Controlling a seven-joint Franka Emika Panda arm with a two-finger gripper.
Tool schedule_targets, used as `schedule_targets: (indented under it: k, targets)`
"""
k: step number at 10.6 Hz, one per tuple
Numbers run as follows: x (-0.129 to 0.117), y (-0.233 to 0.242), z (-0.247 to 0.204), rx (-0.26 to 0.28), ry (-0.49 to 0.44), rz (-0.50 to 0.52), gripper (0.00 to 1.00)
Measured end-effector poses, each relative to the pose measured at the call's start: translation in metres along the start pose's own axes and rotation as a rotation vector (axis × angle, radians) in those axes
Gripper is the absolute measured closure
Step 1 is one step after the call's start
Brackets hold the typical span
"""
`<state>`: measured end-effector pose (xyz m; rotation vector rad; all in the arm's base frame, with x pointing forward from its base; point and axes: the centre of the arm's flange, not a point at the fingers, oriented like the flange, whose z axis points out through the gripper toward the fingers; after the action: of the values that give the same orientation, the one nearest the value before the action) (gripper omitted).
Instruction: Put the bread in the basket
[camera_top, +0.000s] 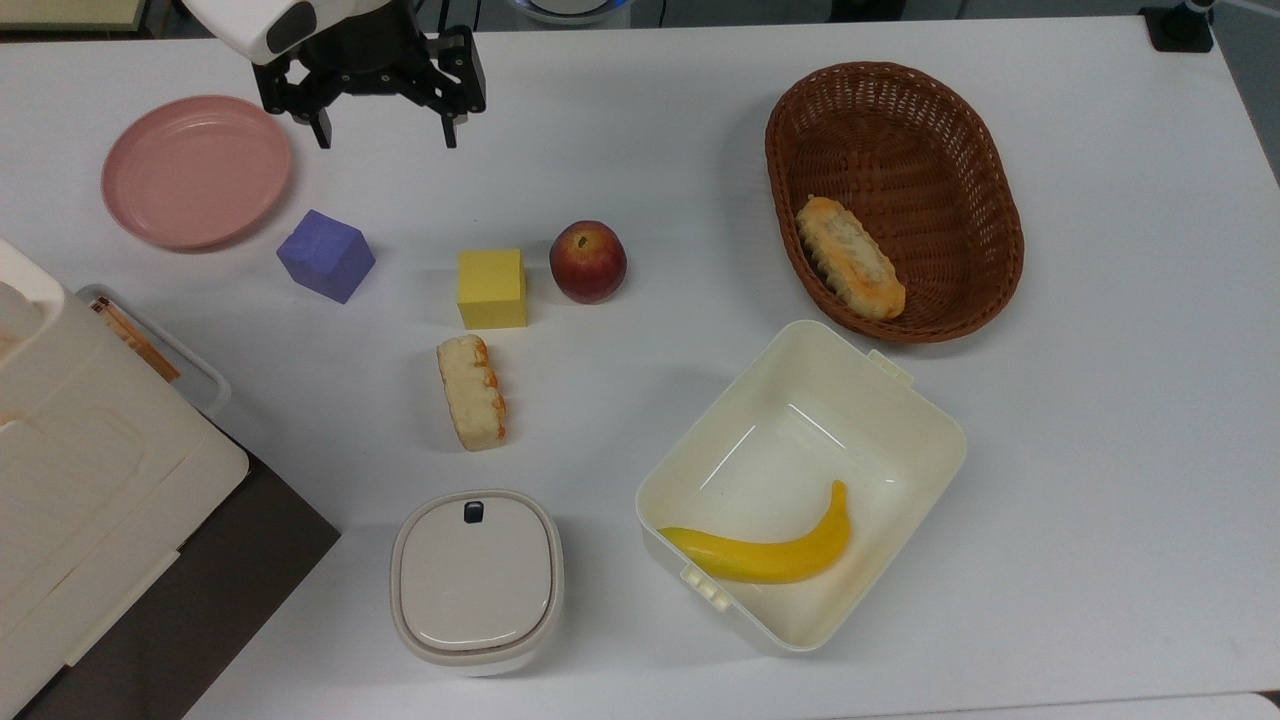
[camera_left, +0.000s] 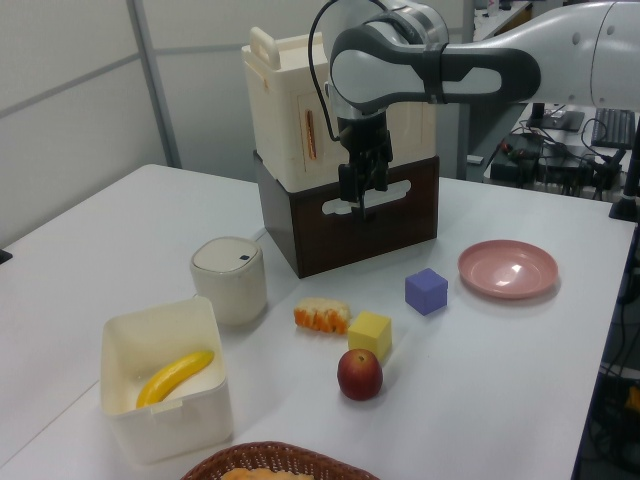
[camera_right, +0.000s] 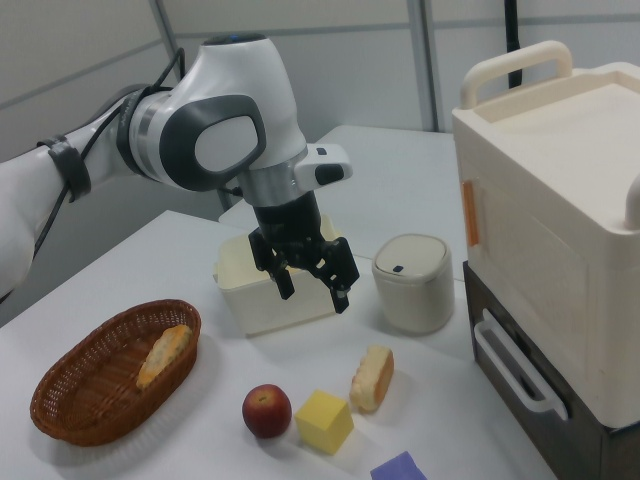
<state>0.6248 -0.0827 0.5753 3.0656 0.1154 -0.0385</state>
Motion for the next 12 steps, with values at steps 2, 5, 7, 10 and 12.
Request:
schedule_targets:
  k: [2,5,7,10,12]
  targets:
    - [0.0,0.0,0.0,0.0,0.0,0.0,0.0]
    - [0.001,-0.002,0.002,0.001,-0.003,-0.003,0.0]
    - [0.001,-0.002,0.004,0.003,-0.007,-0.004,0.0]
    - [0.009,-0.006,0.036,0.016,-0.062,-0.014,0.0]
    - [0.019,-0.009,0.067,0.026,-0.11,-0.021,0.0]
